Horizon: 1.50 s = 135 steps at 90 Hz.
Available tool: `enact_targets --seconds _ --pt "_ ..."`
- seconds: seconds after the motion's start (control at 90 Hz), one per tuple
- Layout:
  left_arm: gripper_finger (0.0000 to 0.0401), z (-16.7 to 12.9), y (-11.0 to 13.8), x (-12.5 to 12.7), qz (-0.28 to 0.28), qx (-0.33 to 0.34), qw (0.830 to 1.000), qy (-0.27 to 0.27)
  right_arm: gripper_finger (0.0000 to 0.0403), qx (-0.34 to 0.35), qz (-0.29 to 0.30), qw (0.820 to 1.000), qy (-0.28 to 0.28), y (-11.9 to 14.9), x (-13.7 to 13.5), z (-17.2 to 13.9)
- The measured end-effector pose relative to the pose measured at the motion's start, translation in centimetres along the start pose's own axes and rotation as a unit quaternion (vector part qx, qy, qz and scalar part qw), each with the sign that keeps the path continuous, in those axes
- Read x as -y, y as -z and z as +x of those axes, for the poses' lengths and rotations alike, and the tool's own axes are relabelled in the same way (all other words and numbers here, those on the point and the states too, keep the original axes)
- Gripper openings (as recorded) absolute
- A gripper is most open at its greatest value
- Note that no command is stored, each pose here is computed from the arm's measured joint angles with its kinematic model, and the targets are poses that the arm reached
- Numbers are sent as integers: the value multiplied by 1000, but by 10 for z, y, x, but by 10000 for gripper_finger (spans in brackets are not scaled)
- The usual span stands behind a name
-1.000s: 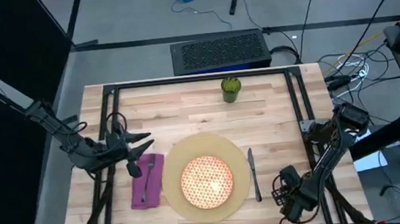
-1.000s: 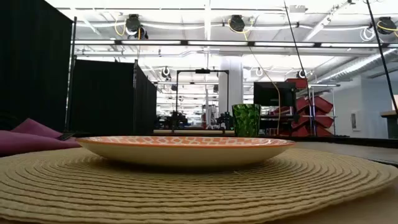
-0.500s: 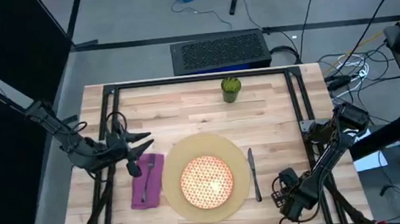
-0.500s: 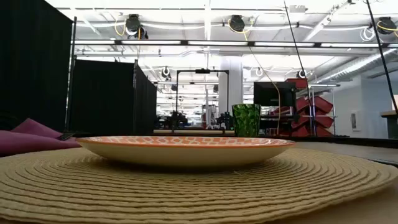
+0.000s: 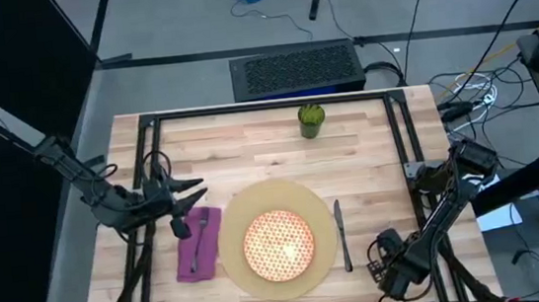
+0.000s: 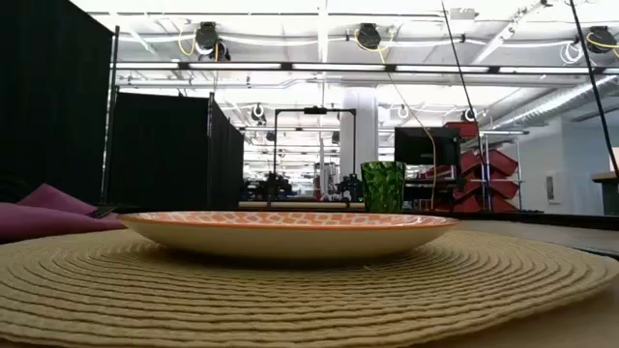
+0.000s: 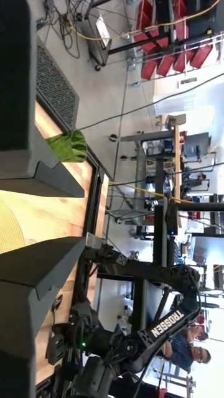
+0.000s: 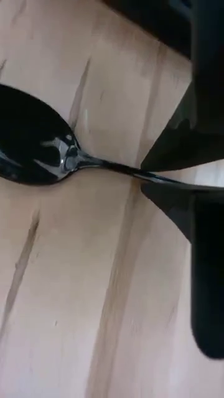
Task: Set table place
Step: Move the black spoon to the right of the knife
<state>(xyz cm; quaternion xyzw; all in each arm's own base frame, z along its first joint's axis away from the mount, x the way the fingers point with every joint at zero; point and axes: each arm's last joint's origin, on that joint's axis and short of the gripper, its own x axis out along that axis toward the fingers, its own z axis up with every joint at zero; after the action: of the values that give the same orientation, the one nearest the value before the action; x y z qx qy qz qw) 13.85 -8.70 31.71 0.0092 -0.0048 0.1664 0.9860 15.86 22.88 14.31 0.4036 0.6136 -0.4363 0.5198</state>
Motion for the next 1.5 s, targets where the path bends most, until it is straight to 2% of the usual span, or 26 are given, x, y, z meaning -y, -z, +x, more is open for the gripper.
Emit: enact_targets --seconds 0.522,0.644,0.756,0.911,1.167,1.356,1.5 --pt "99 0 0 0 -3 0 1000 0 2 3 -11 1000 7 2 -4 3" --pt "99 0 0 0 -3 0 1000 0 1 31 -5 999 29 -1 -1 -8" --pt "99 0 0 0 -3 0 1000 0 1 45 -7 999 15 -2 -1 -27" --pt "99 0 0 0 -3 0 1000 0 0 72 4 997 -8 -15 -6 -38" --pt "99 0 0 0 -3 0 1000 0 0 123 39 991 -36 -54 -28 -43" --pt "99 0 0 0 -2 0 1000 0 0 124 36 991 -17 -84 -38 -37" --pt "99 0 0 0 -1 0 1000 0 0 104 28 994 -20 -97 -42 -26"
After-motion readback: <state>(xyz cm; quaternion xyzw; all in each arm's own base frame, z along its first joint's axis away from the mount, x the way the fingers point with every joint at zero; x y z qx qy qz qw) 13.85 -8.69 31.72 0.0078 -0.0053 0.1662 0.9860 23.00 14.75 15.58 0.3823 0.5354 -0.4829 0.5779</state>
